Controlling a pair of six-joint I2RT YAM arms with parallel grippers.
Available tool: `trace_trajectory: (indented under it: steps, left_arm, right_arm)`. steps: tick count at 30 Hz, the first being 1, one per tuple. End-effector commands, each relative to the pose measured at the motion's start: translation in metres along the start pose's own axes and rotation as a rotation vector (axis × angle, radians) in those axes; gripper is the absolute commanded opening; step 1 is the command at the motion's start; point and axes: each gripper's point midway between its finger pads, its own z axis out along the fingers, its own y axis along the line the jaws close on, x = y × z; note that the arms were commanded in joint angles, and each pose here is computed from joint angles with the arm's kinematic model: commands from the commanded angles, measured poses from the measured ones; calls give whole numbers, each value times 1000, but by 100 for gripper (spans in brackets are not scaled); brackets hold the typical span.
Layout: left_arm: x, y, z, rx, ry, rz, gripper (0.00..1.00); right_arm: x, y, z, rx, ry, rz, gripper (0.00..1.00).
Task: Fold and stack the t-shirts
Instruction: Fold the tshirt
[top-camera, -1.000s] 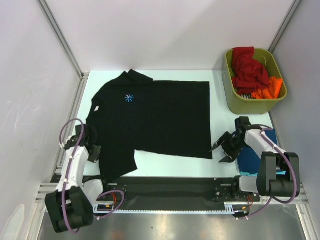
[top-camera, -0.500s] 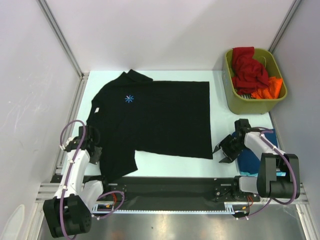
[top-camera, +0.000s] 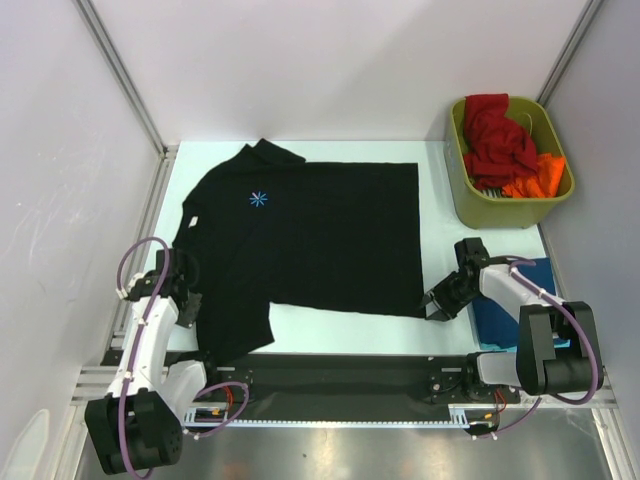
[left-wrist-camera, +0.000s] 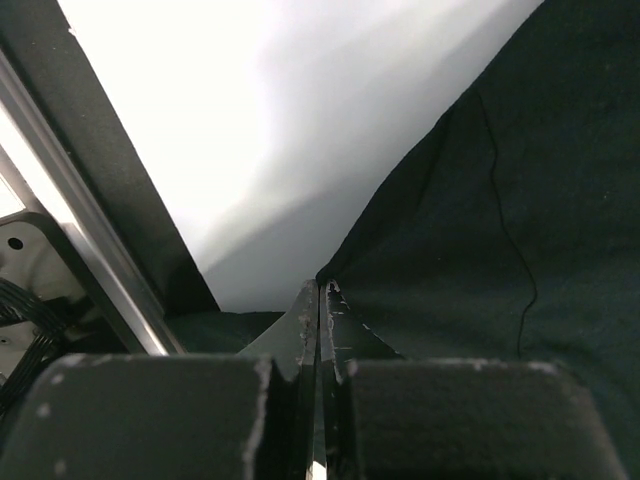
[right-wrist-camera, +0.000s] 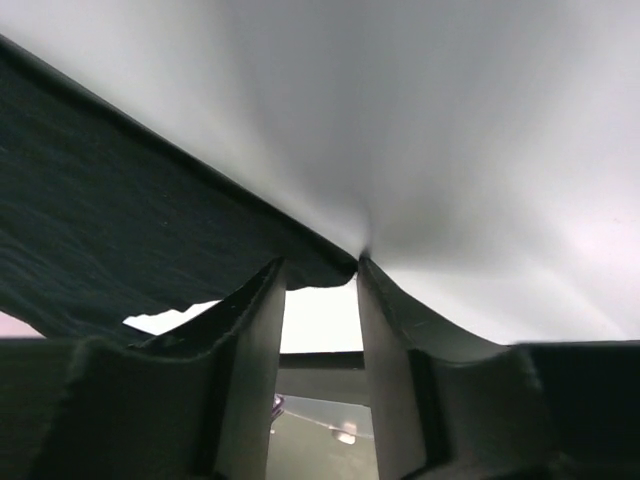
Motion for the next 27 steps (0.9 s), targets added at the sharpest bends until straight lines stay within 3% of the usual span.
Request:
trace_trajectory:
  steps: [1, 5, 6, 7, 10, 20, 27]
  left_arm:
    - [-10, 2, -8, -11, -39, -7, 0]
    - [-11, 2, -9, -12, -45, -13, 0]
    - [-12, 1, -10, -8, -47, -15, 0]
    - [-13, 2, -10, -14, -52, -14, 0]
    - [-18, 5, -15, -24, -70, -13, 0]
    - [-37, 8, -35, -34, -140, -8, 0]
    - [-51, -15, -39, -3, -154, 39, 0]
  right_arm:
    - [-10, -11, 8, 52, -79, 33, 37]
    - [-11, -18, 12, 67, -92, 39, 26]
    - [-11, -17, 14, 67, -88, 32, 21]
    - [-11, -18, 15, 70, -86, 23, 11]
    - [-10, -20, 15, 76, -74, -6, 0]
    - [-8, -7, -15, 49, -71, -217, 0]
    - [-24, 23, -25, 20, -76, -348, 0]
